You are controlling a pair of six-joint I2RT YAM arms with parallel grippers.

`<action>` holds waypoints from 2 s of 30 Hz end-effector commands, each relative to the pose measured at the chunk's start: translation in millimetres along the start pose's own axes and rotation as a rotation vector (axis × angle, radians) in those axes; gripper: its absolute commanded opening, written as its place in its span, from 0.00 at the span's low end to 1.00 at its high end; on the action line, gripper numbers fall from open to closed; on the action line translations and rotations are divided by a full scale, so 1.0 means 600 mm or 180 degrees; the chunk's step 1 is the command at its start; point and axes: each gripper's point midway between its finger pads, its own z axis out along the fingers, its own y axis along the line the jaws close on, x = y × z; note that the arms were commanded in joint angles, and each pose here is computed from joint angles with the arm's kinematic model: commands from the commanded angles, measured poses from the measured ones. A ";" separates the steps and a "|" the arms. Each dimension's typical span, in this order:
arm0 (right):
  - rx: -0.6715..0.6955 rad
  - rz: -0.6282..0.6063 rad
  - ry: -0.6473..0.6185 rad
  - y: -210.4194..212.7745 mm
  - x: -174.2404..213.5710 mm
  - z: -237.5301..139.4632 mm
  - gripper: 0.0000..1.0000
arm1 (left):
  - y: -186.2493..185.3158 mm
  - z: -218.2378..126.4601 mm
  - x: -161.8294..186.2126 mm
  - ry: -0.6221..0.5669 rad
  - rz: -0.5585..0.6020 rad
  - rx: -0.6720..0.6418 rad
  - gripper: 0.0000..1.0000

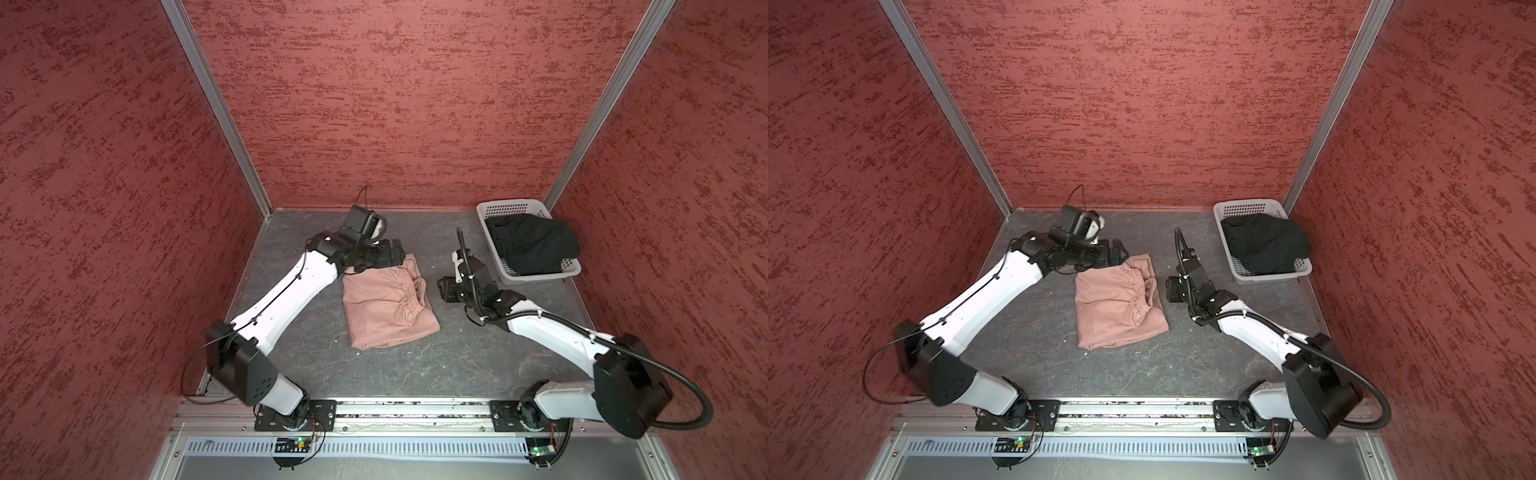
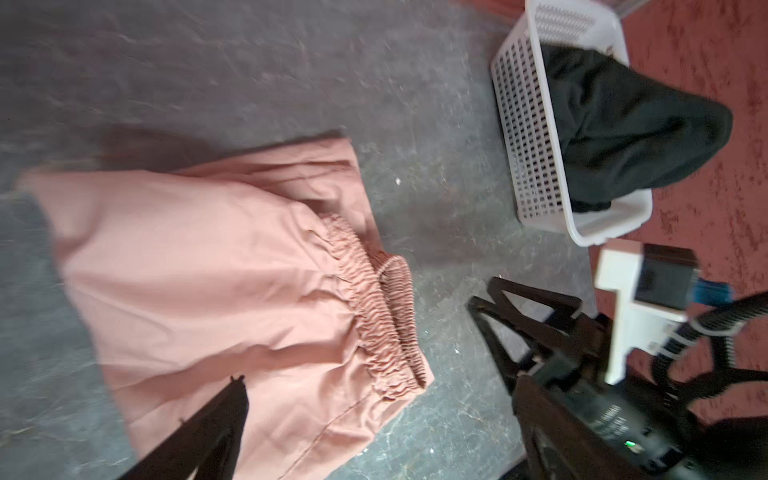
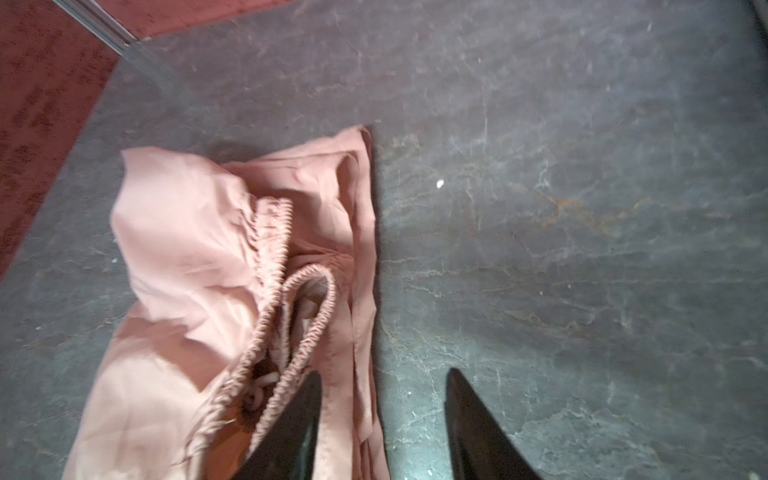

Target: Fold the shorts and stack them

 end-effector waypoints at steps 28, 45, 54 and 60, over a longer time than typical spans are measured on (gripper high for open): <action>-0.0338 0.0387 0.1347 0.038 0.280 0.099 0.07 | 0.163 0.103 0.135 0.0121 -0.0376 0.0151 0.99; -0.0731 -0.0066 0.0544 0.156 0.076 0.104 0.27 | 0.126 0.113 0.149 0.0191 -0.0245 0.0258 0.99; -0.0466 0.0145 0.0951 0.093 0.145 0.188 0.10 | 0.070 0.117 0.163 0.0167 0.0000 0.0391 0.99; -0.0832 0.0158 0.0184 0.135 0.032 0.089 0.21 | 0.064 0.142 0.178 0.0291 -0.0107 0.0064 0.99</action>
